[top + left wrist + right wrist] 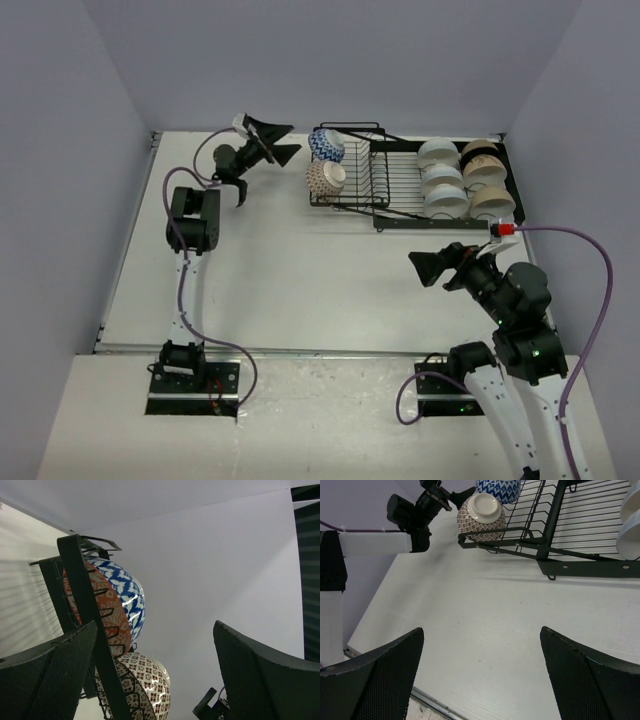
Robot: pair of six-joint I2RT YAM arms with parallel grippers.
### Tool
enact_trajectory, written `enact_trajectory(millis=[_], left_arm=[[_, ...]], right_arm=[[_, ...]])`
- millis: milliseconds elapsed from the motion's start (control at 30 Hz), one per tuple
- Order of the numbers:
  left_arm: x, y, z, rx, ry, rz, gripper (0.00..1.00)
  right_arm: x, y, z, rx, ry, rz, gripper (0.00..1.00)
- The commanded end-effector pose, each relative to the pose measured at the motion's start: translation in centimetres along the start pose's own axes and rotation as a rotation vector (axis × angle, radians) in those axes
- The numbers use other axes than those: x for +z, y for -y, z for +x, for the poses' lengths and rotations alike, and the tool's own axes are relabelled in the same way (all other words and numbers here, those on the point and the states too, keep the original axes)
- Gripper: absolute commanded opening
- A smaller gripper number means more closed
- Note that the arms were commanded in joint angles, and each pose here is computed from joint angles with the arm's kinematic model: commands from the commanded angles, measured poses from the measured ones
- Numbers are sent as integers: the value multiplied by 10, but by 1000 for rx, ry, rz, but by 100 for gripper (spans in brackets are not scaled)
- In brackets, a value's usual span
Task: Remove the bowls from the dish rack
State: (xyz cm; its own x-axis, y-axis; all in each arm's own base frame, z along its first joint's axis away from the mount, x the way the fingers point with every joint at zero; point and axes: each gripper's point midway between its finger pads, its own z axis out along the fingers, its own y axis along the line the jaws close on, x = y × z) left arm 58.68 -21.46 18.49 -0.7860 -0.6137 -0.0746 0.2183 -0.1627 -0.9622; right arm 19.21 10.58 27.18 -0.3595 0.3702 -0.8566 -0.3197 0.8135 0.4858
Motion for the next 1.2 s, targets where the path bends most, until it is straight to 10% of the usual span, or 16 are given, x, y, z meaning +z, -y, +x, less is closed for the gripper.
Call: enact_trajectory(millis=[0, 1167], left_arm=[[16, 23, 8, 38, -49, 73, 97], [37, 34, 36, -27, -100, 209, 77]], right_arm=[[-2, -1, -10, -25, 29, 5, 99], [7, -8, -1, -20, -29, -45, 99]])
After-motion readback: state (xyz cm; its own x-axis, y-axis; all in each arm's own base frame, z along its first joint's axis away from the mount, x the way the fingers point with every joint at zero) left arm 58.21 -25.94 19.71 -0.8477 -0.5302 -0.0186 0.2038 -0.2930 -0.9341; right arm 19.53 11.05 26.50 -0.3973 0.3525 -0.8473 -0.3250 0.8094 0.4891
